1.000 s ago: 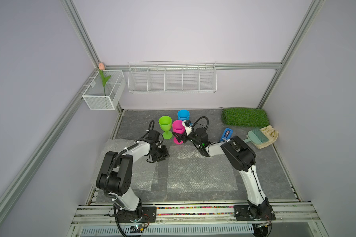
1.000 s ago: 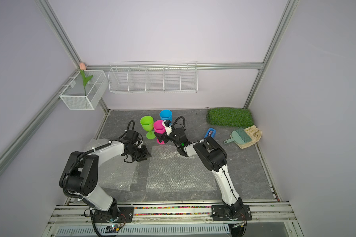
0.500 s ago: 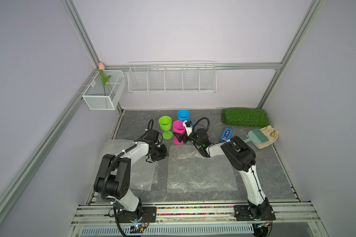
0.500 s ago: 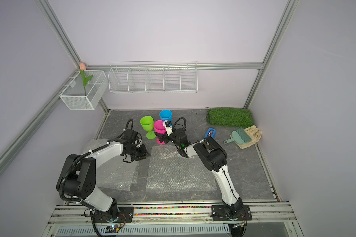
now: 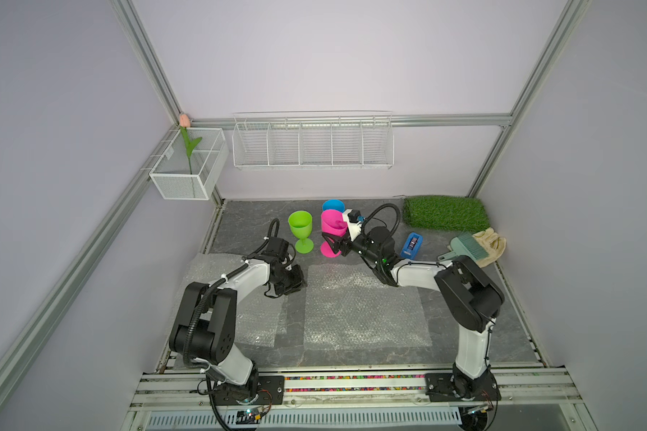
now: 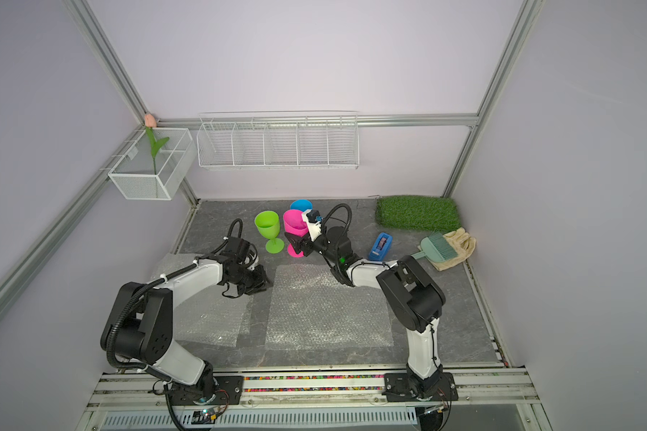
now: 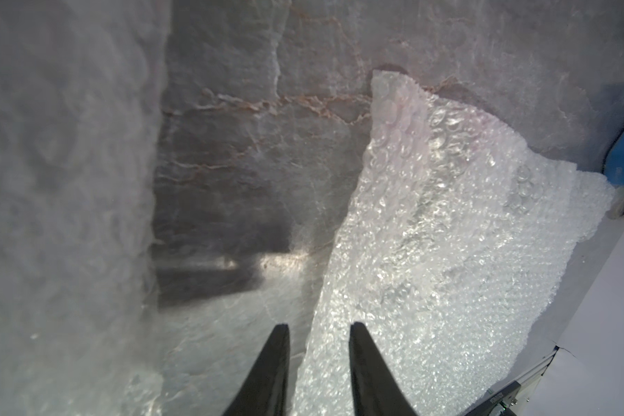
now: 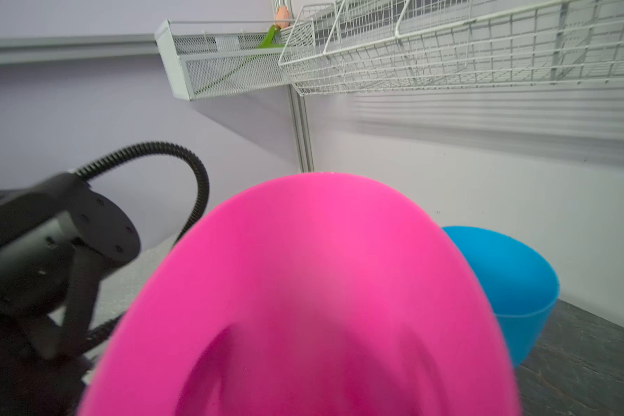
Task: Wrap wine glasses in bubble wrap
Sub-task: Pick up the wine glass at the center of the board.
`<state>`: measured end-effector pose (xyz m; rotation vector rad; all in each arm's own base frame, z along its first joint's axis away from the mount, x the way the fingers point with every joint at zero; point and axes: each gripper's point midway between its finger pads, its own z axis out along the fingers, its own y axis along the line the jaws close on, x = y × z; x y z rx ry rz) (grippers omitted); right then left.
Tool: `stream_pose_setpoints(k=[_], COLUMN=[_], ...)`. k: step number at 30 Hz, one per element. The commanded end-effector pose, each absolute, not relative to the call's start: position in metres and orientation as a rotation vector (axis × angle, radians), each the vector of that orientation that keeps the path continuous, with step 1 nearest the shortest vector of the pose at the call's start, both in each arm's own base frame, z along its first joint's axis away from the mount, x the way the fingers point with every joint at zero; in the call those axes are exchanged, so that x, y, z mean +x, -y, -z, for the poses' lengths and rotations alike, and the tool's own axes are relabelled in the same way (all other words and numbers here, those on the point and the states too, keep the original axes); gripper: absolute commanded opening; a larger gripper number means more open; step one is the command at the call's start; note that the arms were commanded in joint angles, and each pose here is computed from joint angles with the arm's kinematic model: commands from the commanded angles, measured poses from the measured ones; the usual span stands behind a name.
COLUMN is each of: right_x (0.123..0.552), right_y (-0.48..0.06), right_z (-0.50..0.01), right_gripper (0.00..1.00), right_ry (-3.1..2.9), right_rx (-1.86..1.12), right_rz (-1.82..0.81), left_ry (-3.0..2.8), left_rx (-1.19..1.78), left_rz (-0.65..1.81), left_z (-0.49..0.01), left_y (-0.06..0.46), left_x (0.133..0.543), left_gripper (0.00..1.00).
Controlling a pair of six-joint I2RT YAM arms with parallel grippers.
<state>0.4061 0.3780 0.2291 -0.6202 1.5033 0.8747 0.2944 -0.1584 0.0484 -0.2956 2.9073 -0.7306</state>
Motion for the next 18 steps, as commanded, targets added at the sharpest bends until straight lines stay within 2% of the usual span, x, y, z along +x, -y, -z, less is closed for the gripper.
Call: stream_pose_setpoints(k=[1,8,13,18], right_x=[0.392,0.339,0.299,0.254], right_y=[-0.367,-0.362,-0.359,-0.373], right_z=[-0.226,-0.216,-0.188,-0.163], right_gripper=[0.76,0.74,0.68,0.68], right_ry=[-1.656,-2.038,-2.355,-2.56], right_rx=[-0.571,-0.451,-0.304,-0.276], right_rz=[-0.944,-1.231,-1.403,-1.505], left_ry=[-2.909,-2.929,-2.947,-2.966], left_rx=[-0.257,-0.271,-0.263,-0.222], left_rz=[0.737,0.727,0.758,0.821], left_z=[-0.053,-0.05,-0.042,-0.035], left_y=[0.156,0.149,0.155,0.17], left_x=[0.284,0.264,0.25,0.241], left_gripper=[0.32,0.33,0.34,0.35])
